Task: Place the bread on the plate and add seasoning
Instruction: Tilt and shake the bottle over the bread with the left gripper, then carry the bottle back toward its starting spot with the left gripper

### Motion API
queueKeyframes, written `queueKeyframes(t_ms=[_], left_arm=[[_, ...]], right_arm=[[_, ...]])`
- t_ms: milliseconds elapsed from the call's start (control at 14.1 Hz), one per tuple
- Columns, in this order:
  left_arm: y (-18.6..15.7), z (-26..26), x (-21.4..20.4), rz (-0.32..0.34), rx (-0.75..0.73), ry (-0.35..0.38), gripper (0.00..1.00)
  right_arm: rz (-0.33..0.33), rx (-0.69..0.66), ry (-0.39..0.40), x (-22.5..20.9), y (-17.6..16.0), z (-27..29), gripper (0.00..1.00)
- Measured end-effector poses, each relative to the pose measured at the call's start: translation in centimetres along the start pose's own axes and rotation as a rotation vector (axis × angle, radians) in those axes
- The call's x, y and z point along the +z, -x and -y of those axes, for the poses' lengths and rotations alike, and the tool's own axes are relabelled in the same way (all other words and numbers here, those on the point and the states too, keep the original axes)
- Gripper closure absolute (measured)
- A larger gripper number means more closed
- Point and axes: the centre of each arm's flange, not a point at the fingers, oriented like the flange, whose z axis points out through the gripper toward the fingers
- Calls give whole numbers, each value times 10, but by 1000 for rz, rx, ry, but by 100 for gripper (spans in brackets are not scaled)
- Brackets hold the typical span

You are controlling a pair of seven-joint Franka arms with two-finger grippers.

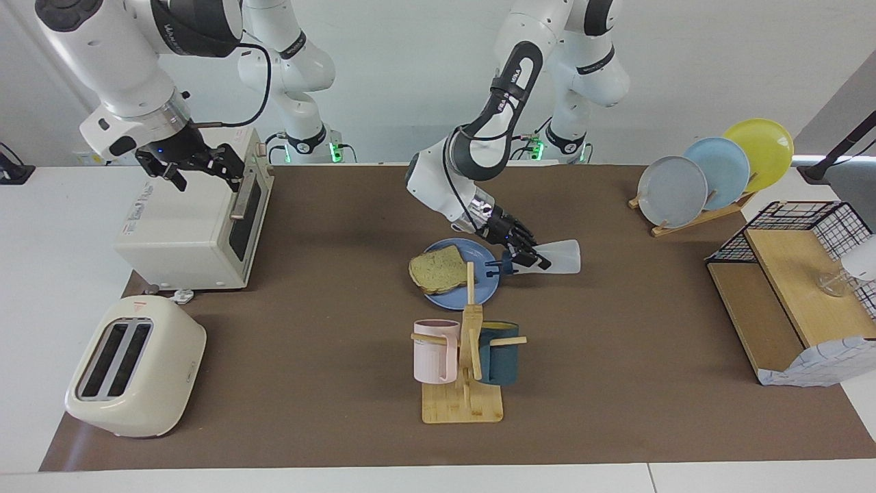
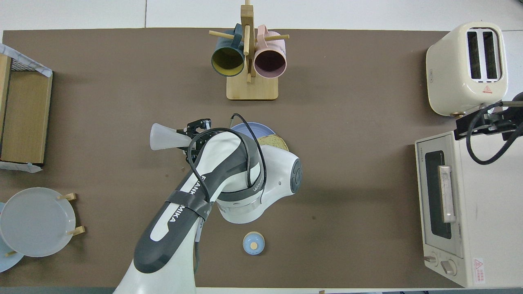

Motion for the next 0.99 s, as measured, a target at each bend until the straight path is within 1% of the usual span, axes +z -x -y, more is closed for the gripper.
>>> queueKeyframes(t_ms=[71,213,497,639,781,994], left_arm=[[-3,-4,-6,-12,-4,5,62],[-5,-8,-9,-23,-70,19,62],[-1,0,1,-27,-188,34,62],[5,8,11,-30,-231,54,62],[23,25,21,-62,-286,99,62],[93,64,39,-149,-401,187,62]], right_arm=[[0,0,0,0,0,0,0],[0,0,0,0,0,0,0],[0,0,0,0,0,0,0],[0,0,0,0,0,0,0],[0,0,0,0,0,0,0],[0,0,0,0,0,0,0]])
